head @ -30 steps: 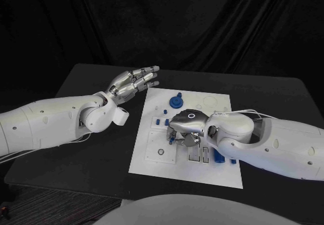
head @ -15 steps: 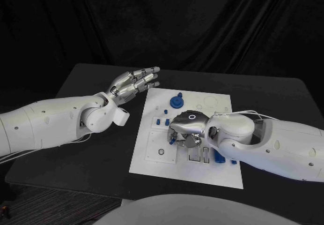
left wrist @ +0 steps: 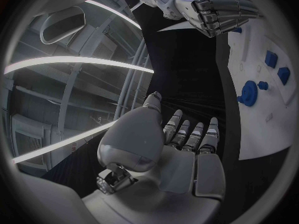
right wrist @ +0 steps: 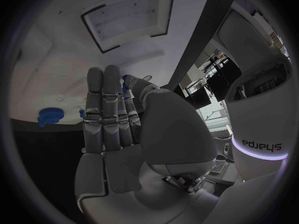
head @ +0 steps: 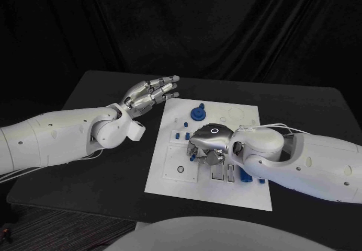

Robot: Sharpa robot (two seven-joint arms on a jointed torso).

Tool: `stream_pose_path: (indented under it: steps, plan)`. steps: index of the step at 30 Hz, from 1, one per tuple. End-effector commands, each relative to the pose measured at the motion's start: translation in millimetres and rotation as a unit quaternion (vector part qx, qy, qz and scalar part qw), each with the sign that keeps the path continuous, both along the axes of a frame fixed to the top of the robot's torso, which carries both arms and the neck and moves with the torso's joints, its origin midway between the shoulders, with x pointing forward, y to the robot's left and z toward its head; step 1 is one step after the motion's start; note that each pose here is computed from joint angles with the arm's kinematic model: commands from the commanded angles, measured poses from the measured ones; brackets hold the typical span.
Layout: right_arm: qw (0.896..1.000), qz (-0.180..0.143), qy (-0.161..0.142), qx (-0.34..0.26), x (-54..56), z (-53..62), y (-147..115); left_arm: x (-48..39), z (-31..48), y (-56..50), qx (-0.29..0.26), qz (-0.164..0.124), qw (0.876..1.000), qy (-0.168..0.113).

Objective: Assemble the parts on the task board

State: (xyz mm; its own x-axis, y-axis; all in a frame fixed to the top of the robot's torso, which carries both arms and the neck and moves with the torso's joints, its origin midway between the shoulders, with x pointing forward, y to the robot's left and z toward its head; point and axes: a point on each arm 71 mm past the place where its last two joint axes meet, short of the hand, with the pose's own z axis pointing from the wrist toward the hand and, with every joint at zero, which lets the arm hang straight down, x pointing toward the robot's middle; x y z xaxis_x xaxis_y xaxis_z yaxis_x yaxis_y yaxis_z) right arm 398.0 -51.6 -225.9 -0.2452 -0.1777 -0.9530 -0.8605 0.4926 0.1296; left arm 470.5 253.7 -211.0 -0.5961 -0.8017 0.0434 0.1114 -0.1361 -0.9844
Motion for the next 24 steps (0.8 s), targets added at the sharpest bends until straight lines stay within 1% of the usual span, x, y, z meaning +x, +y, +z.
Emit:
stream_pose_path:
  steps: [1,13,24]
  plan:
    - [1.0,0.0,0.0,-0.001,-0.5,-1.3,0.4,-1.7,7.6,-0.1,-0.04,-0.002,0.998,-0.043]
    - [1.0,0.009,-0.001,0.007,-0.8,-0.7,-0.2,-1.8,6.3,0.1,-0.04,-0.003,0.998,-0.041]
    - [1.0,-0.001,-0.011,0.024,2.1,1.7,-11.1,-2.0,5.5,1.0,-0.038,-0.003,0.999,-0.038]
